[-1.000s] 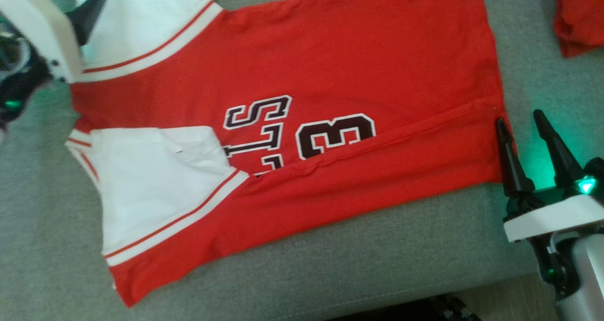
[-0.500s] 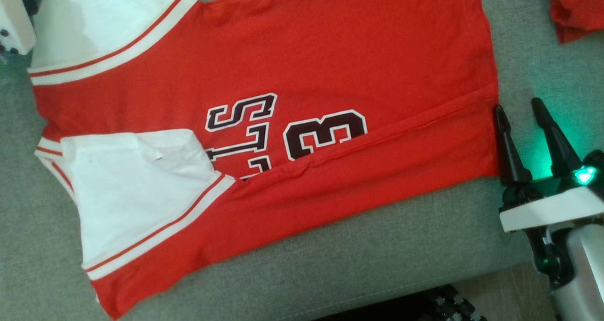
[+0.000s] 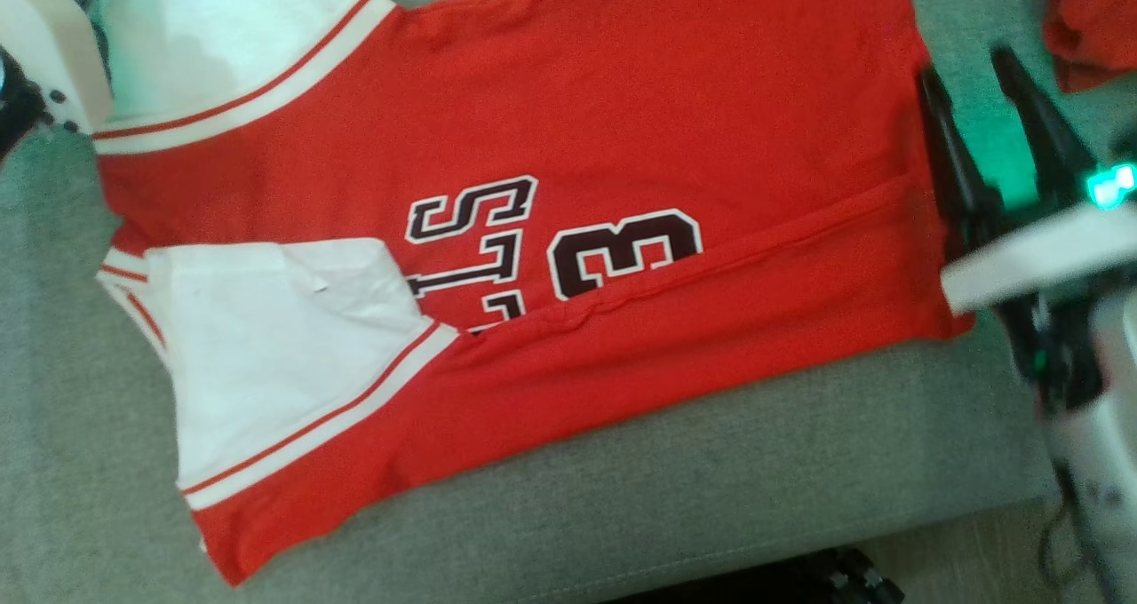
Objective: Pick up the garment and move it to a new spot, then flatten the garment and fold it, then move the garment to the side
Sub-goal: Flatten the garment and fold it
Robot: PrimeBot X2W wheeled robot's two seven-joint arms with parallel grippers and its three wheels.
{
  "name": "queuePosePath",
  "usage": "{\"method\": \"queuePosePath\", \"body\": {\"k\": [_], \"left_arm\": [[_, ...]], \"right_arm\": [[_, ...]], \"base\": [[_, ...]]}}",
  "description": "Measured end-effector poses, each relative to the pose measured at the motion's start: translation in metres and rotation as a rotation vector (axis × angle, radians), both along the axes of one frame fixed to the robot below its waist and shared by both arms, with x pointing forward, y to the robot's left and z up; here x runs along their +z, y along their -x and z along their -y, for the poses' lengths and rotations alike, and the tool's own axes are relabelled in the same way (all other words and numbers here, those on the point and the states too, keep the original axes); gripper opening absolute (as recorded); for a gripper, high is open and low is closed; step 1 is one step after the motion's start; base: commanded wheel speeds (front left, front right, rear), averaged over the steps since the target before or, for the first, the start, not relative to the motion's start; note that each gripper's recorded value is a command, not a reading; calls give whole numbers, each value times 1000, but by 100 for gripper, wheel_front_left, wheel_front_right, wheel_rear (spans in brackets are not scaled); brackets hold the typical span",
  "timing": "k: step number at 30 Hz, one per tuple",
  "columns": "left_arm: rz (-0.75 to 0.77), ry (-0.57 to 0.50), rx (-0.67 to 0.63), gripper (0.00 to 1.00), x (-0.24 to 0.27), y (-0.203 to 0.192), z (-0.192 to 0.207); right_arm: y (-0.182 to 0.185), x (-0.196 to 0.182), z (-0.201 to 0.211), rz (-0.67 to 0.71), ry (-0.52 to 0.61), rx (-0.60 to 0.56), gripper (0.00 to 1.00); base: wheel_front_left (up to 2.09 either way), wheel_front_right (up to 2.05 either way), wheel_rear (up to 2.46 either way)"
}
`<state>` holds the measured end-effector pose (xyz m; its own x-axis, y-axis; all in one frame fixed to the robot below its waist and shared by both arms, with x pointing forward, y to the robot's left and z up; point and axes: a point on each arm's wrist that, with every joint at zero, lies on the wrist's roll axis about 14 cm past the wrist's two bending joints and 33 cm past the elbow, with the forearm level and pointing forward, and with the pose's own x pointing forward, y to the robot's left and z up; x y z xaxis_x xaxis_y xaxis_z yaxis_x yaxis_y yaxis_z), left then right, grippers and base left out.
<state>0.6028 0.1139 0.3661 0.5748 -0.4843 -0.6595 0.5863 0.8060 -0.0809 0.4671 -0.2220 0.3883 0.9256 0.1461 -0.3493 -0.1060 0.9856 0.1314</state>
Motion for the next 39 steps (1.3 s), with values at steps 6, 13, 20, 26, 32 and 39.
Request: {"method": "queuePosePath", "body": {"k": [6, 13, 20, 26, 32, 39], "left_arm": [[70, 11, -27, 0, 22, 1, 0], [102, 15, -38, 0, 33, 0, -3], [111, 17, -45, 0, 31, 2, -5], [131, 26, -40, 0, 36, -1, -7], [253, 48, -29, 0, 57, -16, -12], [482, 119, -28, 0, 124, -36, -9]], "right_arm": [[-51, 9, -14, -38, 15, 77, 100], [-71, -9, -29, -115, 17, 122, 100], [-82, -15, -32, -117, 6, 122, 53], [-91, -17, -31, -106, 17, 124, 0], [-108, 2, -29, -21, -4, 104, 0], [-126, 42, -24, 100, -99, 54, 0]], "base": [[0, 0, 0], [0, 0, 0], [0, 0, 0], [0, 0, 0], [0, 0, 0], [0, 0, 0]]}}
